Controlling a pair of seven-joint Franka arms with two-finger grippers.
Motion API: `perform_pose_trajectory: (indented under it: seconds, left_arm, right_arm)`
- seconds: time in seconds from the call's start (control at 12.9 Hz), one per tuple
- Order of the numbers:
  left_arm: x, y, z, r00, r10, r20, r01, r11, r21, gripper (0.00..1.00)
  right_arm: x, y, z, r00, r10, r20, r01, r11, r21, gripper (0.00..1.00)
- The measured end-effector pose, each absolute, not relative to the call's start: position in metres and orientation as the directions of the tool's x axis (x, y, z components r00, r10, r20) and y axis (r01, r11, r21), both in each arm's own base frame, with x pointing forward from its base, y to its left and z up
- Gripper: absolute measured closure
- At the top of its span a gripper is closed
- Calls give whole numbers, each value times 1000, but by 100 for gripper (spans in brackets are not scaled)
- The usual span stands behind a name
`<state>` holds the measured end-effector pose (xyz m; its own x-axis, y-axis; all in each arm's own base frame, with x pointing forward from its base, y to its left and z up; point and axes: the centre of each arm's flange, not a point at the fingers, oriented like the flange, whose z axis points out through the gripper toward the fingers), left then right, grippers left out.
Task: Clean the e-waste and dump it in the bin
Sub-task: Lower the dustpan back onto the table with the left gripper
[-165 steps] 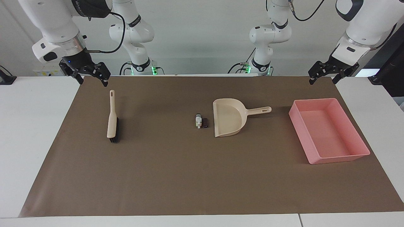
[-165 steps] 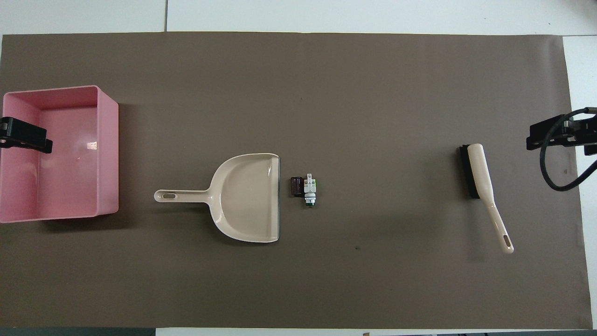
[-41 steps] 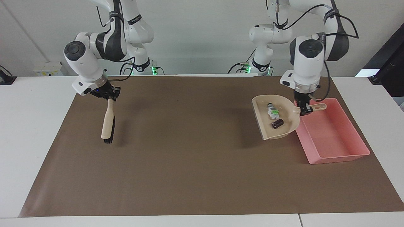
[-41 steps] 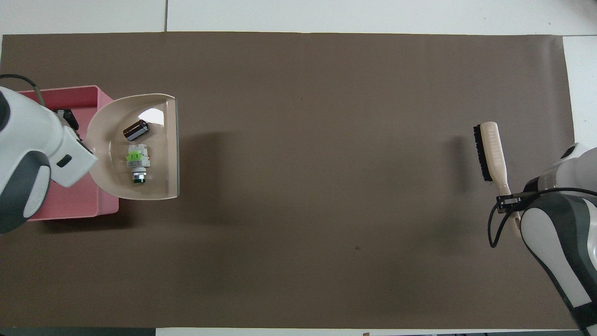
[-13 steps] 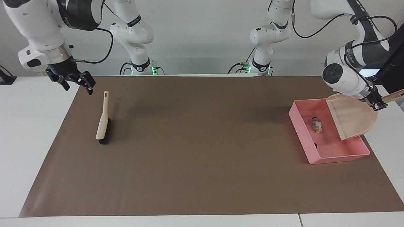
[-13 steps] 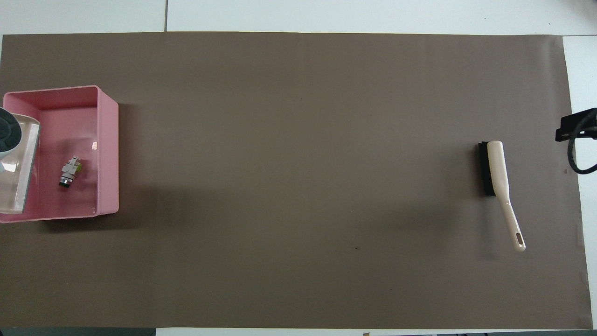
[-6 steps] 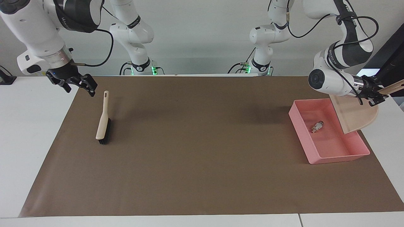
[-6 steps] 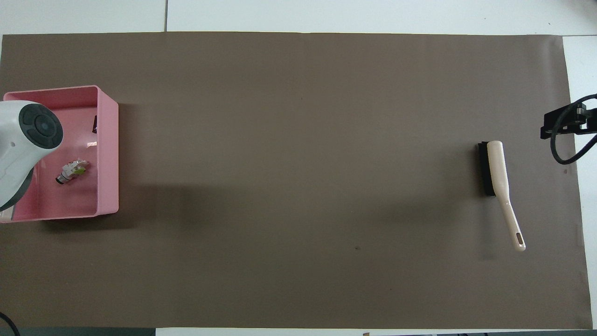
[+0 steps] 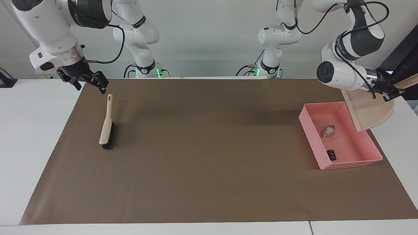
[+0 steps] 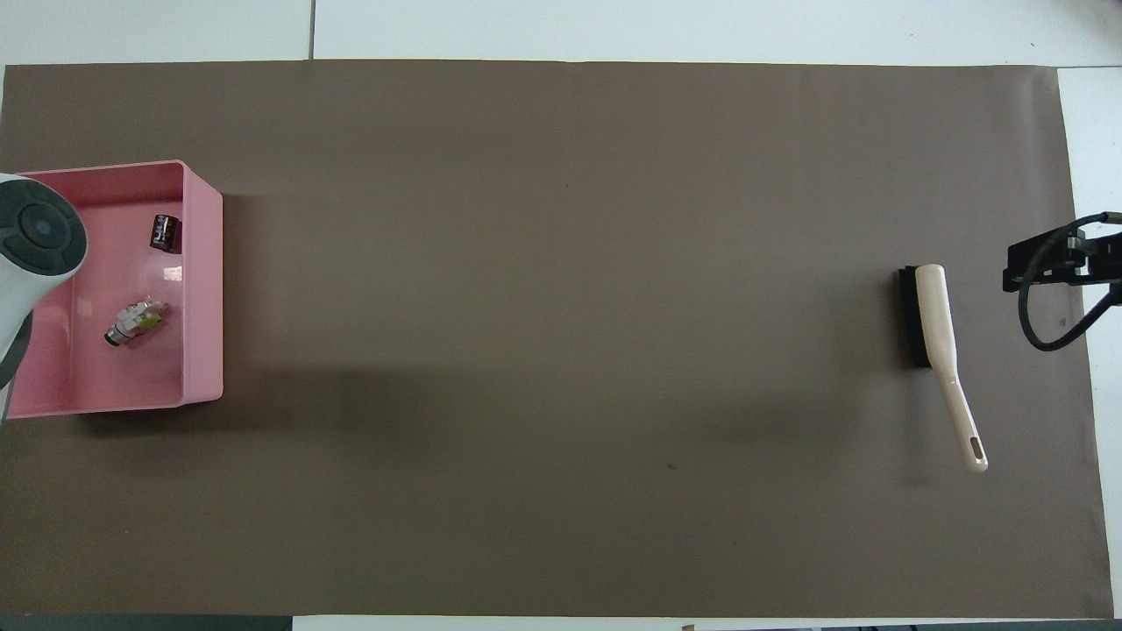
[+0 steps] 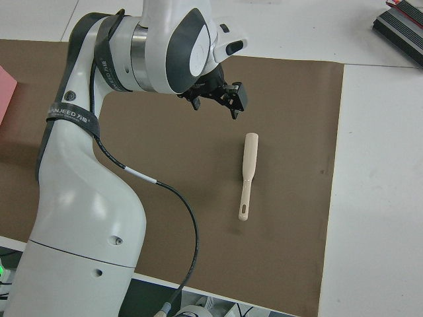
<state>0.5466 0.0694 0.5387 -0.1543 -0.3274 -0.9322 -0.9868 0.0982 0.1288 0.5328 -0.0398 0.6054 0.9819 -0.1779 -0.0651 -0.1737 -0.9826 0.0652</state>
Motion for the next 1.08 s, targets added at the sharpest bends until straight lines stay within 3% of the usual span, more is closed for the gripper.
perform_pose_trajectory:
  seconds: [0.15,0.54,1.08]
  left_arm:
    - [538,41,548,-152,-432,-889,-986,125,107,67]
    - [518,-84,516,-208,-715,-667,-975,202,87,67]
    - [488,-218,428,-167,-831,-531,-983,185,21,67]
  right_arm:
    - [533,-41,607,983,-180,-47,-177,-982,63,0]
    - [534,-33,608,985,-165,-44,-162,-985,63,0]
    - [534,-31,609,986,-160,-42,-157,-986,62,0]
